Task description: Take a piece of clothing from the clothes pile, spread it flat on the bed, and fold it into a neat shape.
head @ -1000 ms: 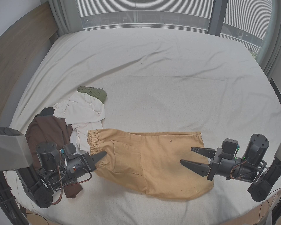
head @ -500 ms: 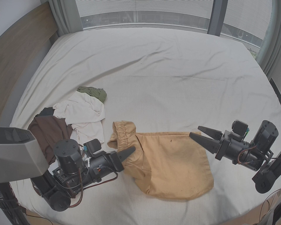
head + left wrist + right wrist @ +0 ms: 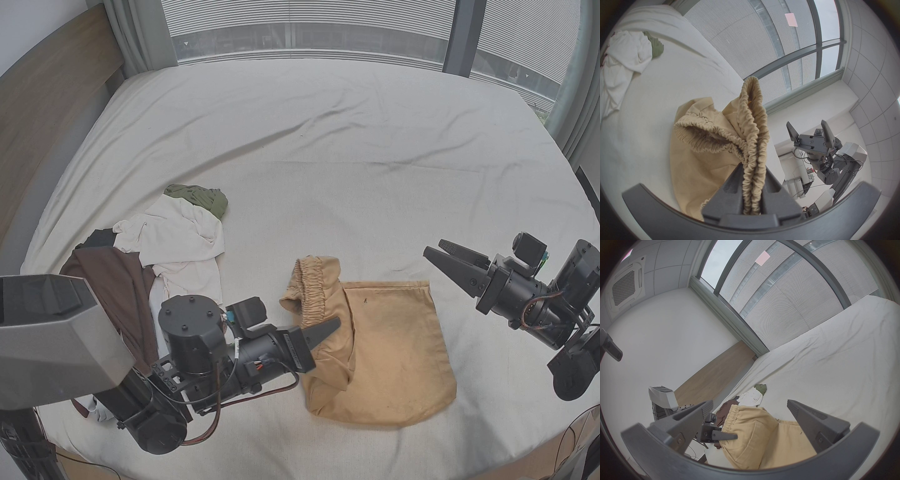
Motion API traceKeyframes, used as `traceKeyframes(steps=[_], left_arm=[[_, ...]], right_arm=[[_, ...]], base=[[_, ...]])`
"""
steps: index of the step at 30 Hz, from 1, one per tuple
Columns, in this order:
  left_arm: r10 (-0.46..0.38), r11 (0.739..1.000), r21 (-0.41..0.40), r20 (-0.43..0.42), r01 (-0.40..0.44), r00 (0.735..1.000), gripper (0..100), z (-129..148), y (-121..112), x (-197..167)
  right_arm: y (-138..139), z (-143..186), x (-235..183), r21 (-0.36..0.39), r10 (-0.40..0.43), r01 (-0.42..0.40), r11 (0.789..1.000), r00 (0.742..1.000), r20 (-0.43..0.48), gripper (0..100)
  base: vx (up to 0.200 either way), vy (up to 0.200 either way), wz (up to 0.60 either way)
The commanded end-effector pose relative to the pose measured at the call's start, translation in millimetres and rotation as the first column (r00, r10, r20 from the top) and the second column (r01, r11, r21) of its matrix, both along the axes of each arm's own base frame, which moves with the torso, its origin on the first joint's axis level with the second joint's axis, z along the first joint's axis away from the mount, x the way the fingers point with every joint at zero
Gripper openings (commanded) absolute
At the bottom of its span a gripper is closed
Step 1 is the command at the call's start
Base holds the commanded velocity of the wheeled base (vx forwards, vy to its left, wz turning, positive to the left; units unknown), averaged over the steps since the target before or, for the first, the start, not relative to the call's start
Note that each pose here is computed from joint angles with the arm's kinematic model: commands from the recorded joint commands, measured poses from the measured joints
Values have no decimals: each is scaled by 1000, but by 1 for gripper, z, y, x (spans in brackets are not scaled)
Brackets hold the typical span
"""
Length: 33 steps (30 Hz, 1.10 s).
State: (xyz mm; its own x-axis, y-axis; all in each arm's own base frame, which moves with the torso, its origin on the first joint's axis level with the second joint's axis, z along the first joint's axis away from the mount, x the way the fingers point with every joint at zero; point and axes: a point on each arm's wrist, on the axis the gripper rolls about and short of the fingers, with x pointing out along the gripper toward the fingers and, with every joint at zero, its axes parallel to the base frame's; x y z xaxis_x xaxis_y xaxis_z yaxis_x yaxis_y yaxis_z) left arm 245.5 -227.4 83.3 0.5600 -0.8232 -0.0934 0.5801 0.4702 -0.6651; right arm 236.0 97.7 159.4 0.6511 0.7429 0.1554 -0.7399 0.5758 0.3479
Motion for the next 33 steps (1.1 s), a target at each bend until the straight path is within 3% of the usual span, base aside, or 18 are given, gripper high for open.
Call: traceKeyframes(steps=[1,15,32,33], left_arm=[[-39,999,-2,-7,39,999,0,-1,-15,-4],[-103,994,25,-38,104,994,0,-16,-51,-2],[-99,994,45,-57,102,993,0,-27,-63,7],[-98,994,45,-57,100,994,100,-28,-64,7]], right_arm=[[-1,2,0,3,-4,4,1000,1000,9,100],[-8,10,3,23,-32,32,999,999,25,100],[-11,17,-1,39,-37,35,999,998,42,100],[-11,17,-1,39,-37,35,999,998,42,100]], base=[[0,0,0],[0,0,0],[0,0,0],[0,0,0]])
